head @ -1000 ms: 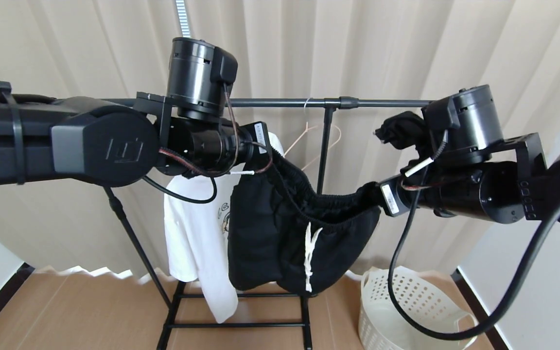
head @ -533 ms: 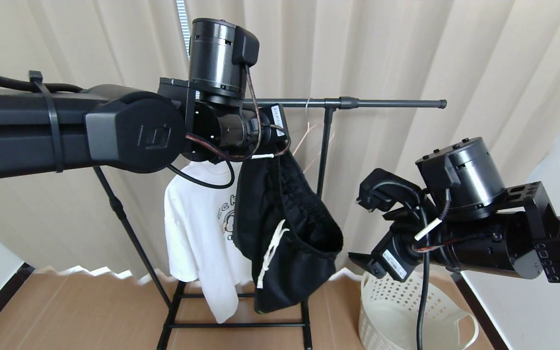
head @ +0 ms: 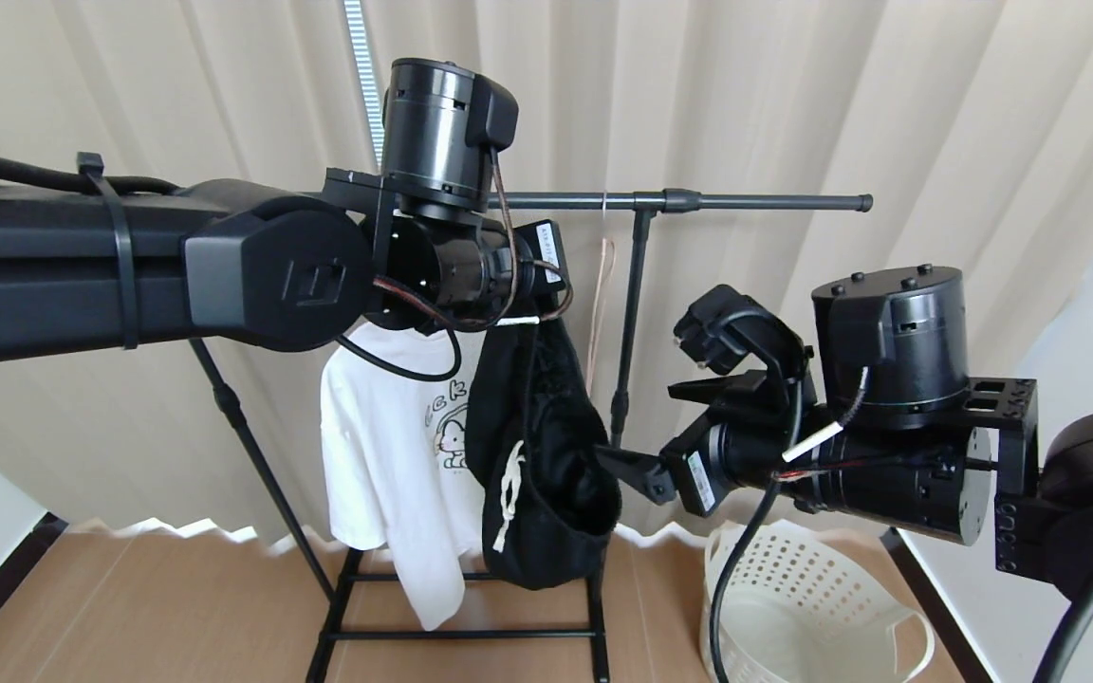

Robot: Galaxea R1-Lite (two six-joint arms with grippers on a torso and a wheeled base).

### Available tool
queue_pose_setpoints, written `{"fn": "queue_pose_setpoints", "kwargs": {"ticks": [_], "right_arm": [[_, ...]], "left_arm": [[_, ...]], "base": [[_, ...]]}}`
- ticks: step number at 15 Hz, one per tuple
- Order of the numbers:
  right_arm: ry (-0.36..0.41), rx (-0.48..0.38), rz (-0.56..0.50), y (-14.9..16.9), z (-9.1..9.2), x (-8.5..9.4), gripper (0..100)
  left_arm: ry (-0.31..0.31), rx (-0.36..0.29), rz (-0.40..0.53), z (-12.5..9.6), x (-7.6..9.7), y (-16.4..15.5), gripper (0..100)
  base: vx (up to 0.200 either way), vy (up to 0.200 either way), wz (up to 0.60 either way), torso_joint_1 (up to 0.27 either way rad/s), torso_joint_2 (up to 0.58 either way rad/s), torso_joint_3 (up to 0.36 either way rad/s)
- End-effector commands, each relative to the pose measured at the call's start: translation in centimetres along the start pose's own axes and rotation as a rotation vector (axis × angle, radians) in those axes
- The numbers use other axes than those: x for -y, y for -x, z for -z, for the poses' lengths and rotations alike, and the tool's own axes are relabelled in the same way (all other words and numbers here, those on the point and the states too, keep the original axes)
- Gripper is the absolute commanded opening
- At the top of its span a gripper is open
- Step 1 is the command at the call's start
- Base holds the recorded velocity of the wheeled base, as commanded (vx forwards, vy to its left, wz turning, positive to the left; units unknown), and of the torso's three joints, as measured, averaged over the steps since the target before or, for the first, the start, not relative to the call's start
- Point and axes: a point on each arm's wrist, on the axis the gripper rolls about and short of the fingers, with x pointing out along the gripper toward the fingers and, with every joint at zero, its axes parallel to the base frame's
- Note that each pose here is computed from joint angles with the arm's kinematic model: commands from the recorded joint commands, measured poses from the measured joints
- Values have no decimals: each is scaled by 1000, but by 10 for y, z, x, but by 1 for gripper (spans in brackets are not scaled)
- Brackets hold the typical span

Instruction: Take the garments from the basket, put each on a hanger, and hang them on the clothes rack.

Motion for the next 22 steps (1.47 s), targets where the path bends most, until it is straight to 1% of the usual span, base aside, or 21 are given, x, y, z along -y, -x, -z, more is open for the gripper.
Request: {"fn": "queue_pose_setpoints", "kwargs": {"ticks": [1, 3, 4, 5, 6, 8, 9, 11, 12, 13, 17, 18, 19, 20, 21, 22], "right_arm": [[3, -49, -1, -16, 11, -2, 100], [1, -77, 12, -28, 17, 0, 100], [-5, -82, 26, -30, 18, 6, 100], [-8, -97, 62, -36, 21, 20, 100], [4, -108, 83, -37, 24, 29, 100], [35, -135, 96, -41, 30, 35, 100], [35, -158, 105, -49, 36, 35, 100], [34, -174, 109, -57, 41, 35, 100], [33, -150, 109, -60, 41, 34, 100], [36, -132, 111, -67, 44, 34, 100], [34, -133, 115, -72, 47, 35, 100], [33, -127, 118, -73, 46, 36, 0], [31, -123, 122, -72, 45, 37, 0], [15, -112, 154, -70, 42, 50, 0], [9, -107, 165, -70, 41, 54, 0], [-3, -97, 190, -68, 38, 64, 0]], "left_arm": [[-3, 0, 7, 1, 3, 2, 0], [-6, 3, 10, 0, 5, 5, 0], [-8, 2, 14, 1, 6, 6, 0], [-10, -2, 15, 2, 7, 7, 0], [-9, 4, 13, 1, 7, 10, 0], [-11, 4, 14, 1, 7, 11, 0], [-12, 4, 14, 1, 7, 11, 0], [-13, 3, 22, 1, 10, 13, 0], [-11, 7, 24, 0, 10, 14, 0], [-11, 8, 24, -1, 10, 15, 0], [-16, -4, 19, 2, 7, 17, 0], [-17, -7, 18, 3, 7, 17, 0], [-17, -6, 16, 3, 6, 17, 0], [-19, -11, 14, 4, 6, 17, 0], [-20, -15, 14, 5, 5, 17, 0], [-20, -17, 15, 5, 4, 19, 0]], "base": [[0, 0, 0, 0, 0, 0], [0, 0, 0, 0, 0, 0], [0, 0, 0, 0, 0, 0], [0, 0, 0, 0, 0, 0], [0, 0, 0, 0, 0, 0], [0, 0, 0, 0, 0, 0], [0, 0, 0, 0, 0, 0], [0, 0, 0, 0, 0, 0], [0, 0, 0, 0, 0, 0], [0, 0, 0, 0, 0, 0], [0, 0, 0, 0, 0, 0], [0, 0, 0, 0, 0, 0], [0, 0, 0, 0, 0, 0], [0, 0, 0, 0, 0, 0], [0, 0, 0, 0, 0, 0], [0, 0, 0, 0, 0, 0]]}}
